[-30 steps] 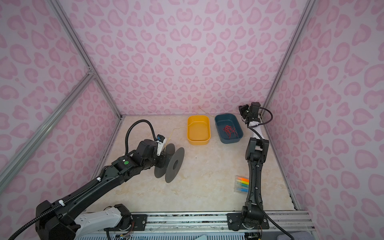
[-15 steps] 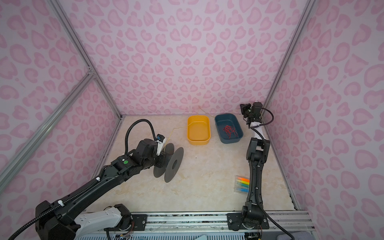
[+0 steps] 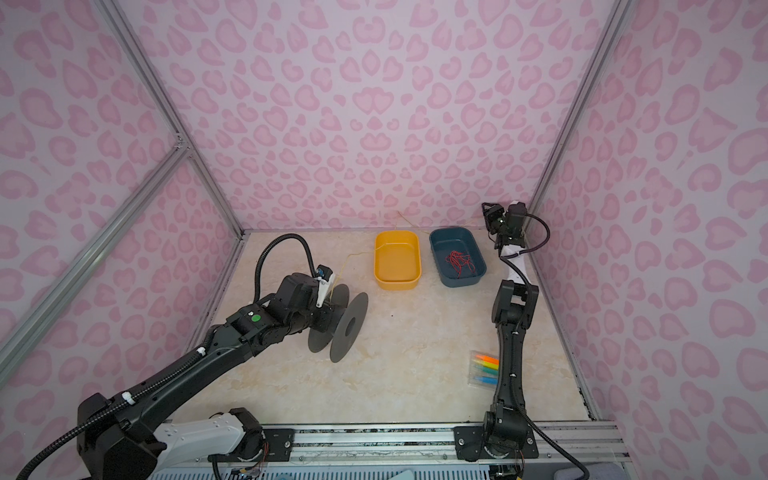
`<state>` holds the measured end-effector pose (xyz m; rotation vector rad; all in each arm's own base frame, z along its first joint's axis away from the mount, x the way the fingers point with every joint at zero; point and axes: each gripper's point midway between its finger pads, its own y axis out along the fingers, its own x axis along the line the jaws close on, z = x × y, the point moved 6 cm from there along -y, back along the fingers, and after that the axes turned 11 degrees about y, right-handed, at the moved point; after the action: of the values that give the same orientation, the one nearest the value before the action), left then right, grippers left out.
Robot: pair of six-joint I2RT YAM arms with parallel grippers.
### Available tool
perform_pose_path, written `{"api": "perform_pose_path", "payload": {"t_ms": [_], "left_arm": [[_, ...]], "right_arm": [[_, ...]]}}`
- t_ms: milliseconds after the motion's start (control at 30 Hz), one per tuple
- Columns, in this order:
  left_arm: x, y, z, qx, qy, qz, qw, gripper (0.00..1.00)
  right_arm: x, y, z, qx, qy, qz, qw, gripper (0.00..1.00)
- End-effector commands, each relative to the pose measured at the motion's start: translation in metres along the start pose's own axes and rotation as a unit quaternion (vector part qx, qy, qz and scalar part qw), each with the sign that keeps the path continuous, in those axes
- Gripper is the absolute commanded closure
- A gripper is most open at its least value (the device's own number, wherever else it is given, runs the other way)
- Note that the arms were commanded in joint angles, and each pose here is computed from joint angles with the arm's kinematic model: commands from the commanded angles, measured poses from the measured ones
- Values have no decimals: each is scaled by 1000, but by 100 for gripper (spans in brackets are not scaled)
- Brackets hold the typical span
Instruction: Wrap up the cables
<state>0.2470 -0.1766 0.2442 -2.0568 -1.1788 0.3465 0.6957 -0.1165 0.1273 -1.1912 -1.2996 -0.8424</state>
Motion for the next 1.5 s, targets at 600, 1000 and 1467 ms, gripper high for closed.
{"api": "perform_pose_path", "payload": {"t_ms": [600, 1000, 1467], "left_arm": [[-20, -22, -17, -40, 35, 36, 998, 96], [-13, -28, -20, -57, 34, -2, 998, 96], [8, -67, -23, -80, 18, -58, 995, 96]], "right_arm": [[14, 6, 2, -24, -24, -103, 994, 100], [101, -17, 18, 27, -15, -229, 973, 100], [183, -41, 77, 61, -49, -243, 967, 100]]}}
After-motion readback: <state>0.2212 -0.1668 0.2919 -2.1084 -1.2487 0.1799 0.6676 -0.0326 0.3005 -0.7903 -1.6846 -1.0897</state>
